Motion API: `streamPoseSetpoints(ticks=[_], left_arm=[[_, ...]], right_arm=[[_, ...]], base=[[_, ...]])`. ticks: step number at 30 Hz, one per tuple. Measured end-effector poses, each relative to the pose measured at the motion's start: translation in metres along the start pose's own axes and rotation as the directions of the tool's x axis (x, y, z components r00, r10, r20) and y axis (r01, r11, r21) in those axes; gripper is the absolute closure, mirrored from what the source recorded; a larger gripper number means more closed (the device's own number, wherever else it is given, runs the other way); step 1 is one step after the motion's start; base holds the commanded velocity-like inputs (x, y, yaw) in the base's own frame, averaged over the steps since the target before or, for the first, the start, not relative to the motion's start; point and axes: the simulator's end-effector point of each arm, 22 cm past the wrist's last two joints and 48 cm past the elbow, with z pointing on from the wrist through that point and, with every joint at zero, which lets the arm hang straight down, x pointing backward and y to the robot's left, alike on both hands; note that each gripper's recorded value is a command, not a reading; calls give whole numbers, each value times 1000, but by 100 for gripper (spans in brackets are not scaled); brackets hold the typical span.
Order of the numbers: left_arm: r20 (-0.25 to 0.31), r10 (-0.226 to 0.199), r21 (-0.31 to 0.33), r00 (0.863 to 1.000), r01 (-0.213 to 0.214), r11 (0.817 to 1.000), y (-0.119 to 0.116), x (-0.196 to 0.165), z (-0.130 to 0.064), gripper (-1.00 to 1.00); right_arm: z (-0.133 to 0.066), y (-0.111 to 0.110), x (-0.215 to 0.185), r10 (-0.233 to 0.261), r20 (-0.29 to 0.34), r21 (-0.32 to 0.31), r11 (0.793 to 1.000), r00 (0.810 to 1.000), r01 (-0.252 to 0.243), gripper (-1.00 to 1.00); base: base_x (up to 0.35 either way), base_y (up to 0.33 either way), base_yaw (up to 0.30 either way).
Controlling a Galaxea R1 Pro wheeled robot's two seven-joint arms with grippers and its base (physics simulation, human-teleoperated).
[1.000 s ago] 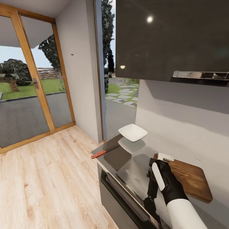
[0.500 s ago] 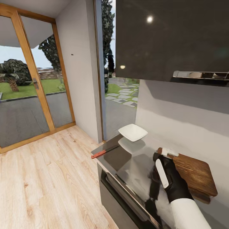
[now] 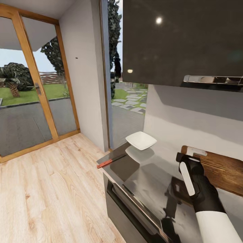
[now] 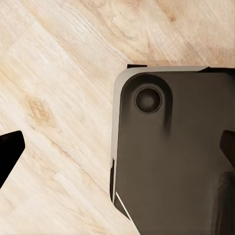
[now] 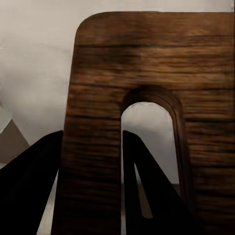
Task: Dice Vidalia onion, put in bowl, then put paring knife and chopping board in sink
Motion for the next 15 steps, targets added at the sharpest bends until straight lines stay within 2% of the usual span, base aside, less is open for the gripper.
streamPoseSetpoints(ticks=[6, 8, 9, 10, 12, 15], left_arm=[[0, 0, 0, 1000, 0, 1000, 0, 0, 0, -100], [0, 0, 0, 1000, 0, 1000, 0, 0, 0, -100], [0, 0, 0, 1000, 0, 1000, 0, 0, 0, -100], [-1, 0, 0, 1000, 0, 1000, 0, 0, 0, -100], [-1, 0, 0, 1000, 0, 1000, 0, 0, 0, -100], [0, 0, 0, 1000, 0, 1000, 0, 0, 0, -100]], right_arm=[[-4, 0, -9, 3, 22, -7, 1000, 1000, -3, 100], [-12, 6, -22, 1, 48, -22, 1000, 999, 1, 100], [-16, 8, -26, -11, 51, -28, 1000, 999, 12, 100], [-27, 9, -34, -43, 42, -46, 998, 998, 45, 100], [-34, -1, -47, -90, 49, -50, 994, 995, 92, 100], [-44, 3, -64, -140, 72, -172, 974, 988, 150, 100]], base=[[0, 0, 0], [0, 0, 0], [0, 0, 0], [0, 0, 0], [0, 0, 0], [0, 0, 0]])
